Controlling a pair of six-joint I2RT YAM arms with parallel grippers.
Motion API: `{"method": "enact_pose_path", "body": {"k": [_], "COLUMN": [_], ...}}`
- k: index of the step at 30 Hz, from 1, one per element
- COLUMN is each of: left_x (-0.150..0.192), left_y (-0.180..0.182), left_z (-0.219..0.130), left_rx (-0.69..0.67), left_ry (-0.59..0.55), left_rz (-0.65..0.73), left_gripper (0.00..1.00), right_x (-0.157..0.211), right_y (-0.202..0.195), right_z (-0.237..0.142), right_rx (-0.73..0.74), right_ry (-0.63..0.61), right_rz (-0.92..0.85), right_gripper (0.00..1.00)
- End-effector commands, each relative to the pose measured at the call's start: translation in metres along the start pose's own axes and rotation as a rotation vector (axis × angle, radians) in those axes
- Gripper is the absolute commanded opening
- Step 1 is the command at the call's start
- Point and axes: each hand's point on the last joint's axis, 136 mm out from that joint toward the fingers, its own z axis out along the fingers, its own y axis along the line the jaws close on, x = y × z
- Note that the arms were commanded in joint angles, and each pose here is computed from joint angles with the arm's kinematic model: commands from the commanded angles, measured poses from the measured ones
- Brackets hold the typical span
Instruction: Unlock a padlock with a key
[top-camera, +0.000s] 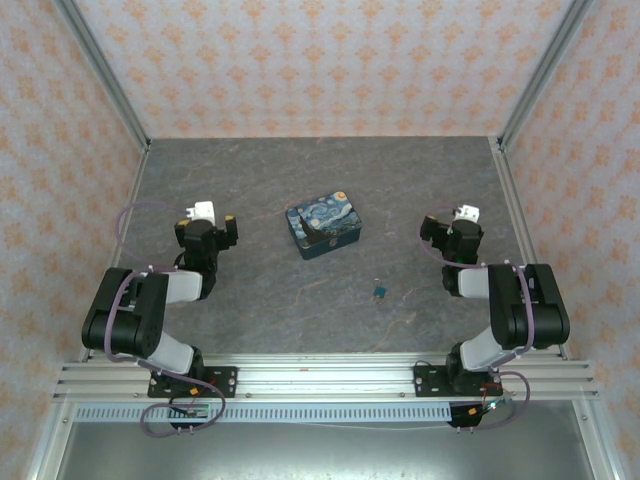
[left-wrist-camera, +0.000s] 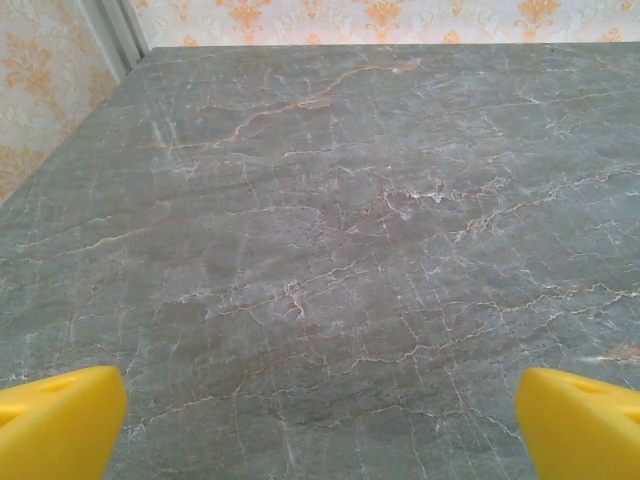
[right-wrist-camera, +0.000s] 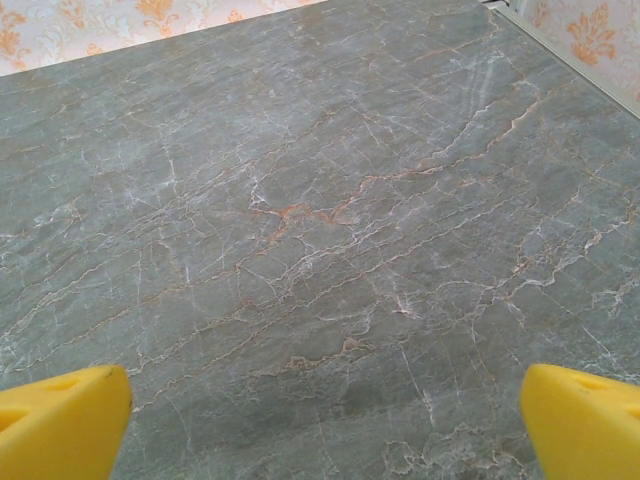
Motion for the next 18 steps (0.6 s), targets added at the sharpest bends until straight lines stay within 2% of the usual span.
{"method": "enact_pose_path", "body": {"k": [1, 18], "left_x": [-0.0040, -0.0041], "left_y": [-0.0015, -0.0017], "left_z": [0.0005, 0.0006], "left_rx": [0.011, 0.012], "left_ry": [-0.004, -0.004], "left_rz": [-0.013, -0.013], "left_gripper": [1.00, 1.00], "right_x": [-0.0089, -0.0092], "right_y": [0.0035, 0.0050], "right_z": [-0.0007, -0.0008], "right_rx": [-0.009, 0.003], "right_ry": [-0.026, -0.029], "right_rz": [-0.015, -0.028], "right_gripper": [0.99, 0.99]}}
